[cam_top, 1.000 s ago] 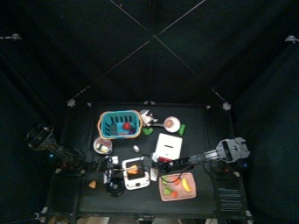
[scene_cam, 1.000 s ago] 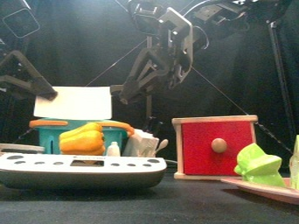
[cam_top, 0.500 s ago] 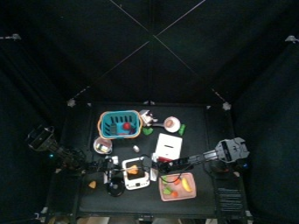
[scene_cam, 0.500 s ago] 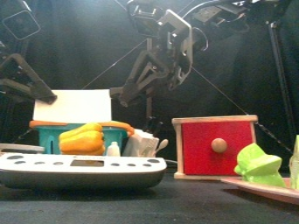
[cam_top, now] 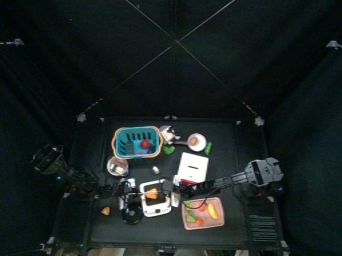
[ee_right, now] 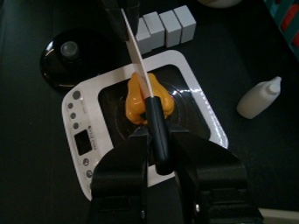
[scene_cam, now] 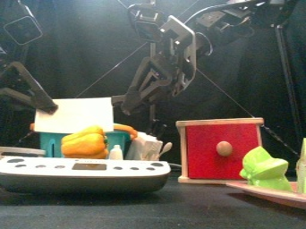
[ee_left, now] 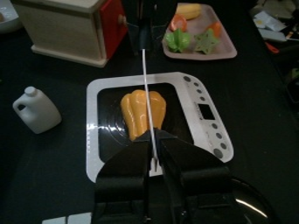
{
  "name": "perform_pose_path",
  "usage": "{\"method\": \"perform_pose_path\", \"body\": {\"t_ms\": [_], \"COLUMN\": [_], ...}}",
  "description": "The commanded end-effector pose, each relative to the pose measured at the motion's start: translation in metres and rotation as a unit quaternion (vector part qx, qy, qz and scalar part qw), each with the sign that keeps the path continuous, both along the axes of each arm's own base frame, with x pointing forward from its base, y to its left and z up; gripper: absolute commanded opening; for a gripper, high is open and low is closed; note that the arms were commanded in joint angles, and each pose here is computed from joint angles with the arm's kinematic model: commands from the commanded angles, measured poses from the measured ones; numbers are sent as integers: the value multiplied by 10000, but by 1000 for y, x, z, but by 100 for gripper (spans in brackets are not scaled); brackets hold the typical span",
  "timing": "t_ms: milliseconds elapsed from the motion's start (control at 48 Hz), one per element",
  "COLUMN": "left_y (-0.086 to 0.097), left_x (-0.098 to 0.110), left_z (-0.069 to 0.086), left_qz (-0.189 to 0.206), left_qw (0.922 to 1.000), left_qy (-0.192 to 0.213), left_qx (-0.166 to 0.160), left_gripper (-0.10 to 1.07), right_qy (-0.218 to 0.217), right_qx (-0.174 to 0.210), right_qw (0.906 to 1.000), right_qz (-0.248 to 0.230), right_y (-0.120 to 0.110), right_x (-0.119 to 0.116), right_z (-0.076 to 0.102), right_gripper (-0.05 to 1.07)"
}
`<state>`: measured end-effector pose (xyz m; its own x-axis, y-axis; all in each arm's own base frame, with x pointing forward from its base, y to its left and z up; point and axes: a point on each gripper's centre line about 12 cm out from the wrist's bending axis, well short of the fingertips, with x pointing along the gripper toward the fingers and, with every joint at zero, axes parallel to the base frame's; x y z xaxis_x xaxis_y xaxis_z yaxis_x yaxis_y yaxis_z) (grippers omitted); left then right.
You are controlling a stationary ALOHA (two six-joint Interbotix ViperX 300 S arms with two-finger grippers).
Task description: Cut squash
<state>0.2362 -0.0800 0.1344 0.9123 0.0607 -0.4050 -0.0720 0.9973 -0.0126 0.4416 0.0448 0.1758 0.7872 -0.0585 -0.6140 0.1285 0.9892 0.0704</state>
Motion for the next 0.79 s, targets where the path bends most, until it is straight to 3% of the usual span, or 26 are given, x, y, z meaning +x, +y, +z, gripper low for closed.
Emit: {"method": "perform_pose_path", "body": {"t_ms": [0, 771], "left_y": [-3, 10], "left_x": [8, 18], "left_z": [5, 1], "left_qz": [50, 366], "left_qw": [9999, 9993], "left_qy": [-111, -49], "left_qx": [-25, 23], "left_gripper": [52, 52], "right_qy": [-201, 81], "right_qx": [67, 129], "right_qw": [9997, 9994], "right_qz": [-87, -323], "right_y": [-5, -13], "right_x": [4, 0], "right_z": [16, -3], "right_gripper": [55, 54]}}
